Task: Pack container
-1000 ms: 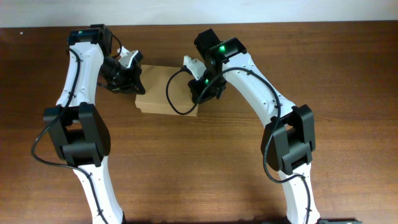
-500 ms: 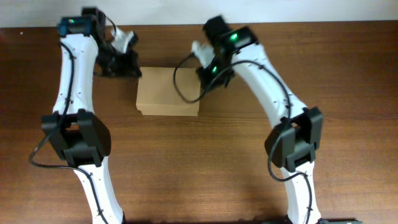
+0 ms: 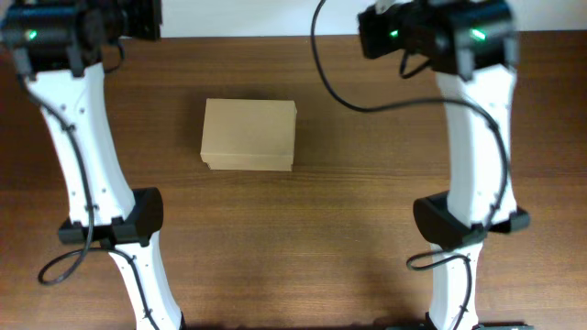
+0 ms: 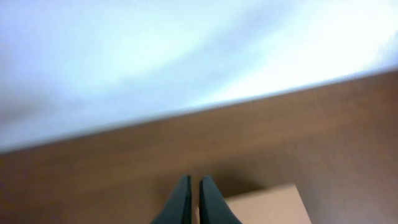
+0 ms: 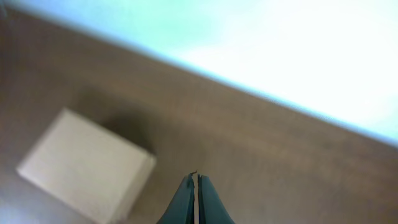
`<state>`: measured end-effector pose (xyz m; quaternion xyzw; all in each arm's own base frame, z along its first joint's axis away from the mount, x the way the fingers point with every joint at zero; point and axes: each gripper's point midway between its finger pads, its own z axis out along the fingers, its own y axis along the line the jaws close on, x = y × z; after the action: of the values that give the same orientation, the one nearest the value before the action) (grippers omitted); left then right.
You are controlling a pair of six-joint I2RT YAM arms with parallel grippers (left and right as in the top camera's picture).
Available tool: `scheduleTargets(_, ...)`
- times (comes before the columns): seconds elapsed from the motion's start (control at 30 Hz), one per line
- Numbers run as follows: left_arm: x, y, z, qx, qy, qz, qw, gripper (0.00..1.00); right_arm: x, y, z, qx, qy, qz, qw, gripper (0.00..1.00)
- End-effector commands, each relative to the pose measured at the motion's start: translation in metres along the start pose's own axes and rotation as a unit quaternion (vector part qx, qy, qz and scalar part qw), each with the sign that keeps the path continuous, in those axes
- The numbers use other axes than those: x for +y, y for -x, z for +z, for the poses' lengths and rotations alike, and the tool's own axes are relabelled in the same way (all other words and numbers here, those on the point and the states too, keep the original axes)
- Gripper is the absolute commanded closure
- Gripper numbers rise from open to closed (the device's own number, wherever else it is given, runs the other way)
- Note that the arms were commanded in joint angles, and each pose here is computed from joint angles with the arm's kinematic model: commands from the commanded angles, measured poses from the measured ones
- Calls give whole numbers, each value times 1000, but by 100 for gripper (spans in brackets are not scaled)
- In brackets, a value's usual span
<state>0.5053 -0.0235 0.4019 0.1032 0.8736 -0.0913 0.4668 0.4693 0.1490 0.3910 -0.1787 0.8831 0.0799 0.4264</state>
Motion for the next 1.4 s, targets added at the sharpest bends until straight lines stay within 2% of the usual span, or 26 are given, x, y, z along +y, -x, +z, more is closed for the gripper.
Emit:
scheduleTargets(0.0, 0, 28, -45, -59, 32, 9, 998, 92, -8, 31, -88, -97, -45, 14, 994, 96)
scheduleTargets(0.23, 0, 30, -120, -80, 102, 11, 992, 92, -14, 37, -210, -195, -94, 20, 976, 96)
scheduleTargets(0.37, -2, 23, -167, -88, 141, 16, 986, 92, -10, 29, -256, -227, -94, 31, 969, 96)
scheduleTargets(0.53, -19, 22, -228, -125, 153, 20, 980, 92, -6, -10, -287, -192, -98, 32, 976, 96)
scheduleTargets(0.67, -19, 2, -255, -112, 182, 10, 977, 92, -13, -63, -298, -132, -130, 37, 982, 97)
scheduleTargets(0.87, -20, -62, -226, -9, 167, -10, 986, 95, -12, -155, -287, -25, -141, 39, 989, 96)
scheduleTargets(1.1, -27, -150, -169, 115, 131, -3, 985, 96, -10, -241, -237, 127, -138, 38, 982, 97)
scheduleTargets(1.2, -25, -191, -143, 159, 124, -9, 979, 98, -11, -257, -206, 160, -136, 43, 977, 96)
scheduleTargets(1.37, -17, -242, -98, 192, 120, -13, 974, 98, -14, -269, -152, 168, -135, 42, 975, 96)
